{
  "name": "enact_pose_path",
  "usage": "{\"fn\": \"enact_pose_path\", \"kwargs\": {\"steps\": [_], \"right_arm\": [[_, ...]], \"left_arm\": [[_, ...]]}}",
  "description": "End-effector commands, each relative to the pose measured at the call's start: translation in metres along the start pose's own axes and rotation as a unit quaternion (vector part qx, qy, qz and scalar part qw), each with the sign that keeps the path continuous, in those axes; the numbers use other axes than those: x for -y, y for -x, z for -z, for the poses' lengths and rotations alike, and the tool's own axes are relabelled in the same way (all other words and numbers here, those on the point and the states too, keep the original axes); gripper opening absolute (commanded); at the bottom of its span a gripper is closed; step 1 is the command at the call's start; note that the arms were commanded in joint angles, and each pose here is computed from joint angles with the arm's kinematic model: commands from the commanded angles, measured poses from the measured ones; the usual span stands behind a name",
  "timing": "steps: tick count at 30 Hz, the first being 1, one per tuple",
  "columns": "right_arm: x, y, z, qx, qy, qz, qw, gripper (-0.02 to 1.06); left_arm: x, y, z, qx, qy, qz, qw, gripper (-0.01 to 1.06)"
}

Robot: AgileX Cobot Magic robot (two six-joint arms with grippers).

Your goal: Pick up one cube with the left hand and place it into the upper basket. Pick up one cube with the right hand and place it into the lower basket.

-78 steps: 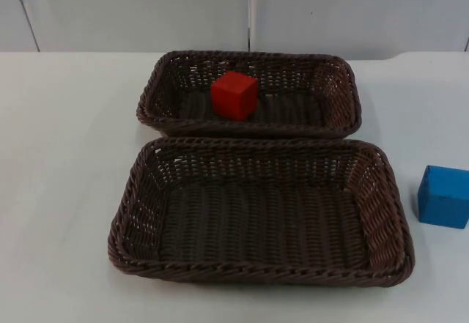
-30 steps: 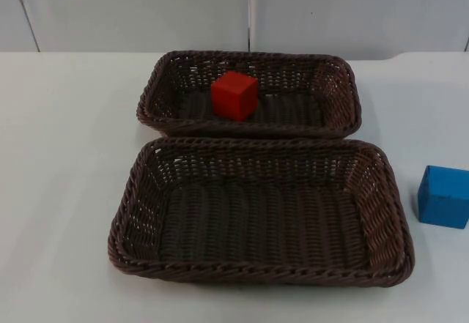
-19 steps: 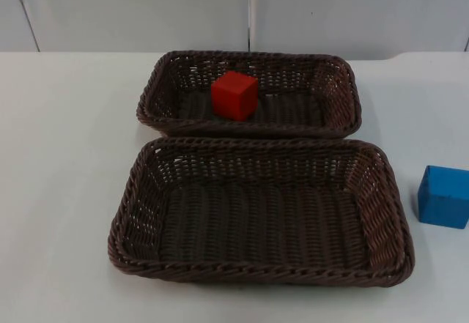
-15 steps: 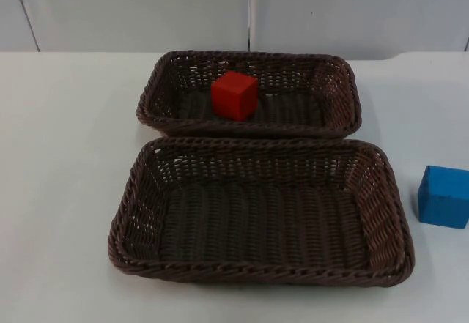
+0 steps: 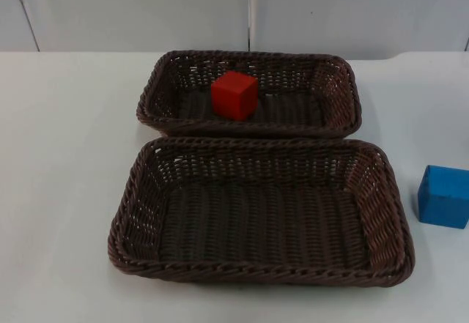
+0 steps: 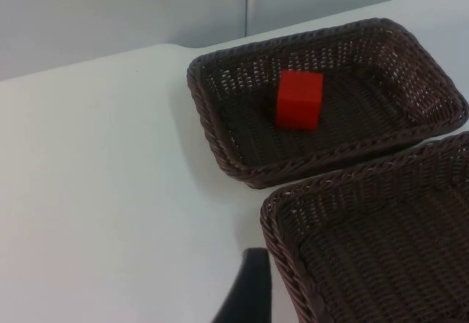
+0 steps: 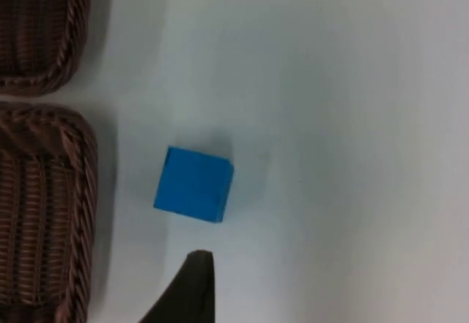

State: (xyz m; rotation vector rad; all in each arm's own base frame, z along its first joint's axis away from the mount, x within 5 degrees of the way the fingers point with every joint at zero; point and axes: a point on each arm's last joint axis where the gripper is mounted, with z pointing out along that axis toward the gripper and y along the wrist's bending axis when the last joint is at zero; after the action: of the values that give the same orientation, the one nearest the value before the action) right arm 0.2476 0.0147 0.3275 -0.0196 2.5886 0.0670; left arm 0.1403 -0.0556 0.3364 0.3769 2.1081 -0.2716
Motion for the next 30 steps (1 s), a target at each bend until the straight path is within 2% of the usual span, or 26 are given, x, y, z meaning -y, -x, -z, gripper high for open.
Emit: {"fn": "enact_pose_path", "kwargs": {"steps": [1,7,14,19,30], "right_arm": [[0.001,0.007,-0.005,0.006,0.002,0.003,1.0000,1.05],[0.001,0.008,-0.035,-0.045,0.000,0.001,0.9990,1.05],[-0.001,0.008,-0.056,-0.078,0.012,-0.009,0.9968,1.05],[-0.014,0.007,-0.077,-0.101,0.015,0.012,0.9947,1.05],[-0.055,0.000,-0.139,-0.134,0.021,-0.025,0.9904,1.05]], "left_arm": [[0.000,-0.001,0.001,0.000,0.001,0.001,1.000,0.77],[0.000,-0.001,0.001,0.000,0.001,0.001,1.000,0.77],[0.000,-0.001,0.001,0.001,0.001,0.001,1.000,0.77],[0.000,-0.001,0.001,0.003,0.000,0.002,1.000,0.77],[0.000,-0.001,0.001,0.003,0.000,0.002,1.000,0.77]]}}
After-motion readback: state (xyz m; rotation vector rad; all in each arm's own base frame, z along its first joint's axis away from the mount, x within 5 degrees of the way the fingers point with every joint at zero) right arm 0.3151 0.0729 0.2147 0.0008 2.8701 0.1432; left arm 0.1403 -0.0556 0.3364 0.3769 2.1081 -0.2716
